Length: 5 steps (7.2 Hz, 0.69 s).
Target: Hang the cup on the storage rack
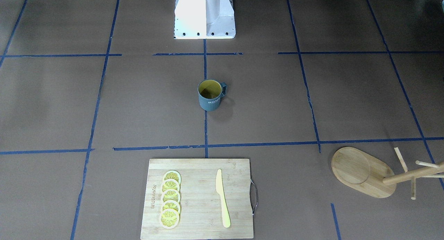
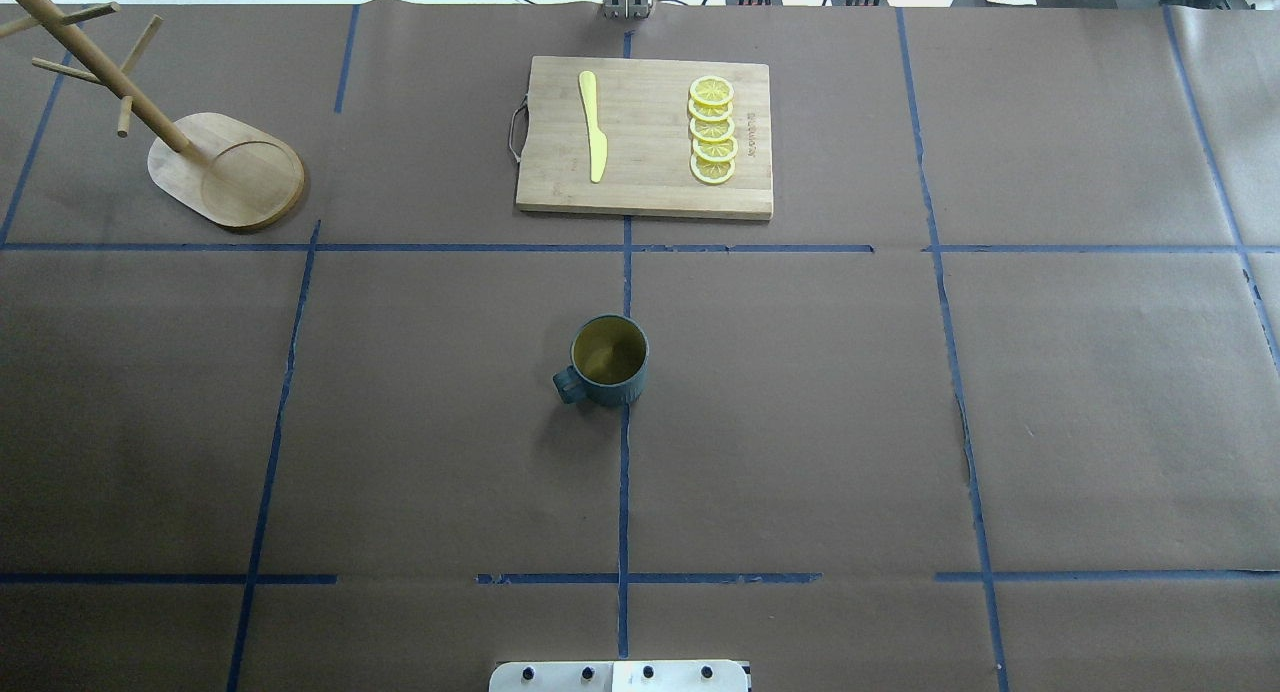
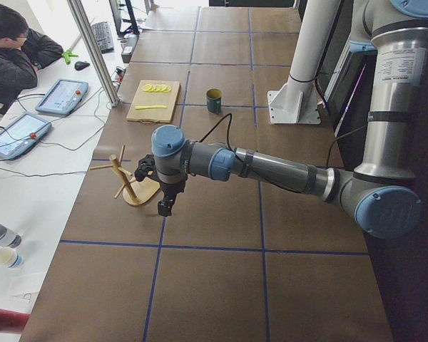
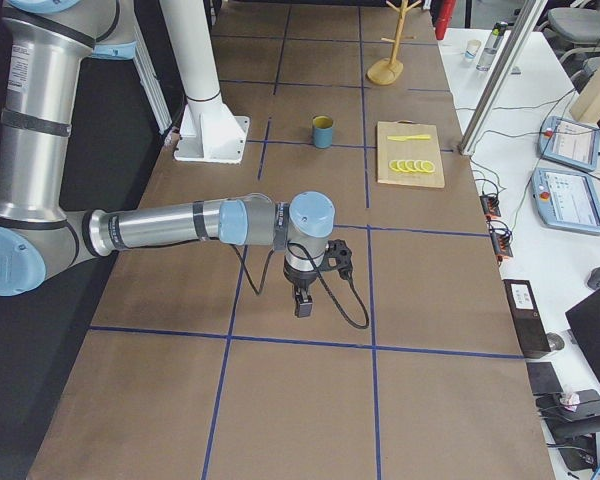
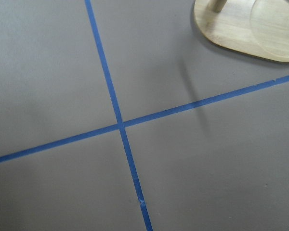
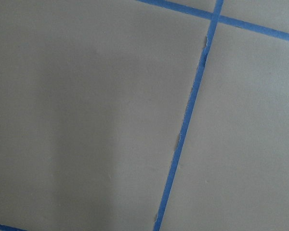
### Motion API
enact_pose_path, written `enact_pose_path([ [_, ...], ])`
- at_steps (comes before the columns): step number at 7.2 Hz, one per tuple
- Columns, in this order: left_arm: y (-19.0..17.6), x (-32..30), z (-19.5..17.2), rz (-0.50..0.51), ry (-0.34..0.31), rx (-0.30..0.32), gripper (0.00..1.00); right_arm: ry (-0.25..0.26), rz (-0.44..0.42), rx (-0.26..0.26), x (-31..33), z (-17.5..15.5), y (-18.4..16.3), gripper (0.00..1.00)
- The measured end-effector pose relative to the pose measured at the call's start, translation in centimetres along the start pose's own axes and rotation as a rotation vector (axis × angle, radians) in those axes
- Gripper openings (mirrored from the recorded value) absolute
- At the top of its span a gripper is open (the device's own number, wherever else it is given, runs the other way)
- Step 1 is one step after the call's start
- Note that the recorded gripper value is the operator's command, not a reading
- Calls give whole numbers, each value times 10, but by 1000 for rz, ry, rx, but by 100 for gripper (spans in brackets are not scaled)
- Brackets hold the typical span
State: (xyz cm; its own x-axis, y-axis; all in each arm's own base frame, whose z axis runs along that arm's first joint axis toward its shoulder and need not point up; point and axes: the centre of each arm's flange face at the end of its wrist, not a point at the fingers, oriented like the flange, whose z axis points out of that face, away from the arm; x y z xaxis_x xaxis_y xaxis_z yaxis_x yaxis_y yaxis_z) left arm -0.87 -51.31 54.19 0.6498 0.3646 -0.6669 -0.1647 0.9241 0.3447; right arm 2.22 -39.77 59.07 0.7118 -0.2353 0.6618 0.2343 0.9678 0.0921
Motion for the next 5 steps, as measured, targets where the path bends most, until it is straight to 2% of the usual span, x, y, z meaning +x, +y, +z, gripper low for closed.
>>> enact_pose_path([
  [3, -31, 103, 48, 260, 141, 64, 100, 1, 3, 7, -2, -2, -1, 100],
  [4, -35, 149, 71, 324, 175, 103, 100, 2, 6, 12, -2, -3, -1, 100],
  [5, -35, 193, 92, 367, 191, 170, 100, 2, 8, 16, -2, -3, -2, 100],
])
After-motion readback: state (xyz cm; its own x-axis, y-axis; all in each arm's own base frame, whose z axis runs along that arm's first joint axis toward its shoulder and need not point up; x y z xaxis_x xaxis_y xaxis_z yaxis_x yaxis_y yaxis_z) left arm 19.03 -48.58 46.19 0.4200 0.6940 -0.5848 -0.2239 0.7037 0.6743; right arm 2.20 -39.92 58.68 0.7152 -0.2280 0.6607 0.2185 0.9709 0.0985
